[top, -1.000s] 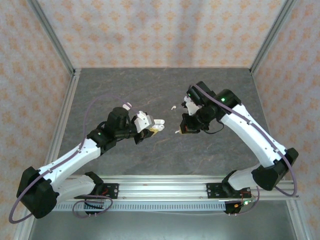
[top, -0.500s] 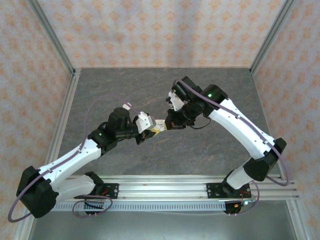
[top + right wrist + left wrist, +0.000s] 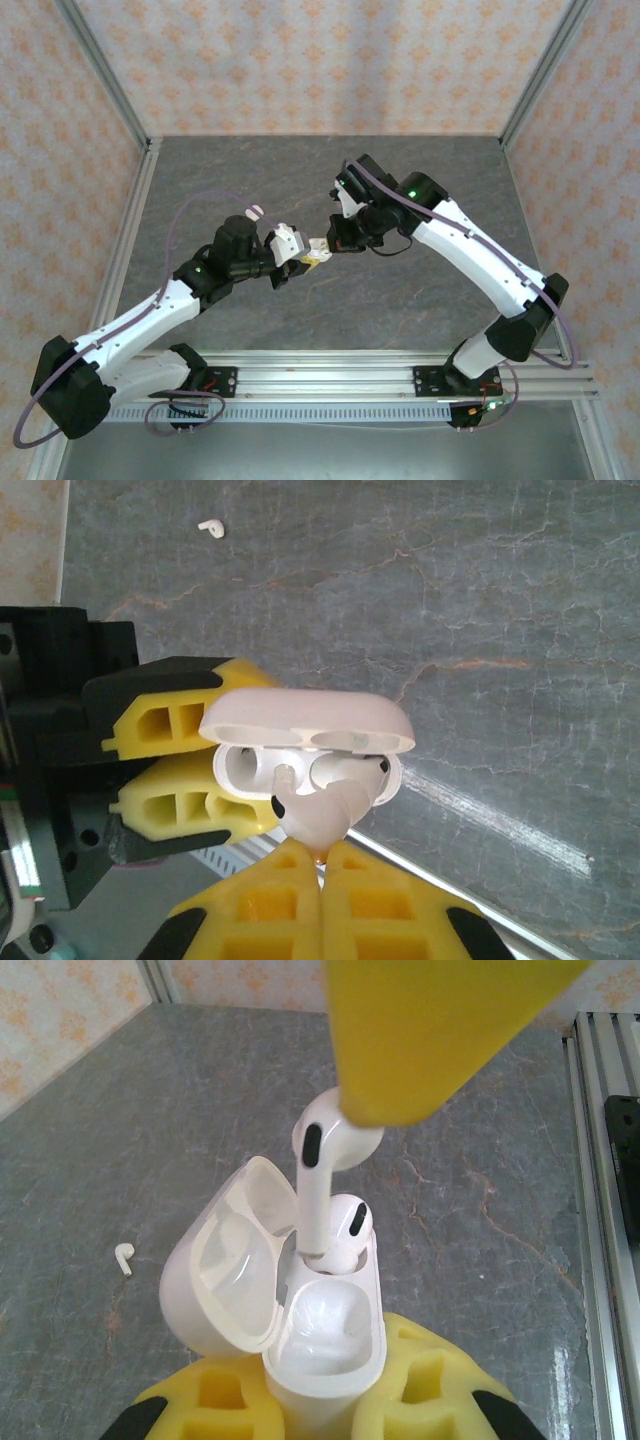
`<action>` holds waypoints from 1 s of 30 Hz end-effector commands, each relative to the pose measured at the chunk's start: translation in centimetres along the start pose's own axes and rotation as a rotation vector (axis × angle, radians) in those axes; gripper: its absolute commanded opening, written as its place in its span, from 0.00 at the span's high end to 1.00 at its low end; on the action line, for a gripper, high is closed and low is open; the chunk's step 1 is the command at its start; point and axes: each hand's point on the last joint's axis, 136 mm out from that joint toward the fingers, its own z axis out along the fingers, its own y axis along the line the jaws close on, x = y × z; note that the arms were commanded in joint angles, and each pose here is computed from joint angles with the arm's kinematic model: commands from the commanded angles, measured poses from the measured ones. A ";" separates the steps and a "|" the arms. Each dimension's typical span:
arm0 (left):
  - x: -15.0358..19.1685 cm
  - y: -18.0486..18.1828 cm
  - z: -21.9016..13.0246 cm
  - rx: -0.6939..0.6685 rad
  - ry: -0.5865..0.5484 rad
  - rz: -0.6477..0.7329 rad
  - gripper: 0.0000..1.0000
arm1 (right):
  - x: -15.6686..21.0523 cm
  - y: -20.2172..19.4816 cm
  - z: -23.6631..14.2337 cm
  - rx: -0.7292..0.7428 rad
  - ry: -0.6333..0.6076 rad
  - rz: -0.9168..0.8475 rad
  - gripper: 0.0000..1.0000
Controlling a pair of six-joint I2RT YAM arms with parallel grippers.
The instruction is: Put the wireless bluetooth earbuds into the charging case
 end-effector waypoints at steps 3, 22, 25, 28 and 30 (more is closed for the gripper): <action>-2.2 0.7 -0.6 -0.036 -0.045 0.021 1.00 | -0.6 0.5 0.0 0.005 -0.058 -0.001 1.00; -2.7 0.9 -0.6 -0.043 -0.062 0.005 1.00 | 0.6 1.3 2.1 0.030 -0.014 -0.038 1.00; -2.7 0.8 -0.6 -0.041 -0.066 0.001 1.00 | 0.5 1.5 2.5 0.015 -0.012 -0.034 1.00; -2.8 0.7 -0.6 -0.032 -0.074 0.001 1.00 | 0.2 1.5 2.5 0.024 -0.023 -0.034 0.96; -2.9 0.6 -0.6 -0.026 -0.080 0.000 1.00 | -0.1 1.4 2.5 0.031 -0.033 -0.034 0.91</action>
